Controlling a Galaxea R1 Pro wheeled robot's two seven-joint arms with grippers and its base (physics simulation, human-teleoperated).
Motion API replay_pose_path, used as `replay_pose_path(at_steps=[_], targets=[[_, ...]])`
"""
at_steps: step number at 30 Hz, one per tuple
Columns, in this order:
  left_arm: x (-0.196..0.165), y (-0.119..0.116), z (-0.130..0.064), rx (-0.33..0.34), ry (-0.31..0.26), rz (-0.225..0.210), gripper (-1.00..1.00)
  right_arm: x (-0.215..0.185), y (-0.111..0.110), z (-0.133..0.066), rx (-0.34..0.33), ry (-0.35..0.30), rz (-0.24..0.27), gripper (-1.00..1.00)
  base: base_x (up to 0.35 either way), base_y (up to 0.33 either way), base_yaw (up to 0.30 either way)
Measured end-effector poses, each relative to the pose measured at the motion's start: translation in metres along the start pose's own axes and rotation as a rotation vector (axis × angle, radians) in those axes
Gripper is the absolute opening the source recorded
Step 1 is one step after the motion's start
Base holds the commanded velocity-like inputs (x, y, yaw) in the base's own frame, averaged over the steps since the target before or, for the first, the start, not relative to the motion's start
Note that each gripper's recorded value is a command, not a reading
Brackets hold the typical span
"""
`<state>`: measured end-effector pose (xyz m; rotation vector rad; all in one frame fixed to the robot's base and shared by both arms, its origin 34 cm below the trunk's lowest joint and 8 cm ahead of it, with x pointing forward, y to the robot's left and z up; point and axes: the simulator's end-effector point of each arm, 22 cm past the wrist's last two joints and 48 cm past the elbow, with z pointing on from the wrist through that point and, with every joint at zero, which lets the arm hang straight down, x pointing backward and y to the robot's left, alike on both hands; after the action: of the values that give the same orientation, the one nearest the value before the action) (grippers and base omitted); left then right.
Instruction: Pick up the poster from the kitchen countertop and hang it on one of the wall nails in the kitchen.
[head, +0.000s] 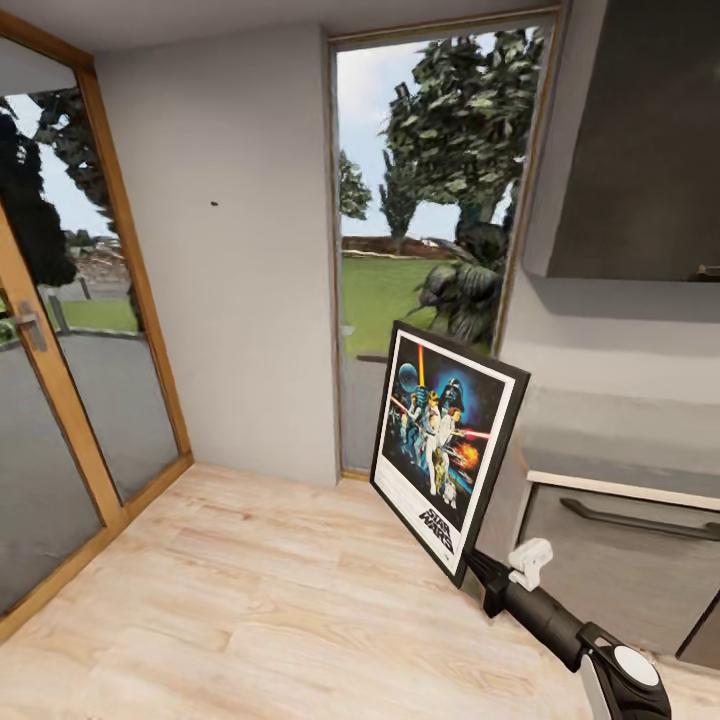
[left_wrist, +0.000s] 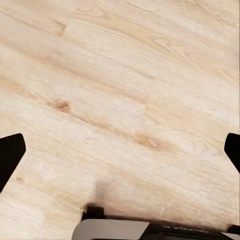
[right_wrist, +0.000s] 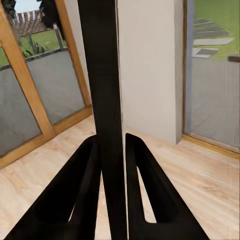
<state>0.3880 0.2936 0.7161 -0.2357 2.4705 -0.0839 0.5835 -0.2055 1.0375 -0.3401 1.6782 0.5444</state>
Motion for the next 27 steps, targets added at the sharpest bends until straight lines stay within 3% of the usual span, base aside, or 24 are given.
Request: replay_pose_path(at_steps=[22, 27], targets=[[0.0, 0.0, 0.0, 0.0, 0.0, 0.0, 1.0, 0.0, -0.0005, 0.0001, 0.003, 0.0, 0.0, -1.0, 0.194, 0.322, 0.276], [-0.0001, -0.0001, 0.0, 0.0, 0.0, 0.0, 1.0, 0.0002, -0.0007, -0.0002, 0.003, 0.0, 0.001, -1.0, 0.195, 0.321, 0.107]])
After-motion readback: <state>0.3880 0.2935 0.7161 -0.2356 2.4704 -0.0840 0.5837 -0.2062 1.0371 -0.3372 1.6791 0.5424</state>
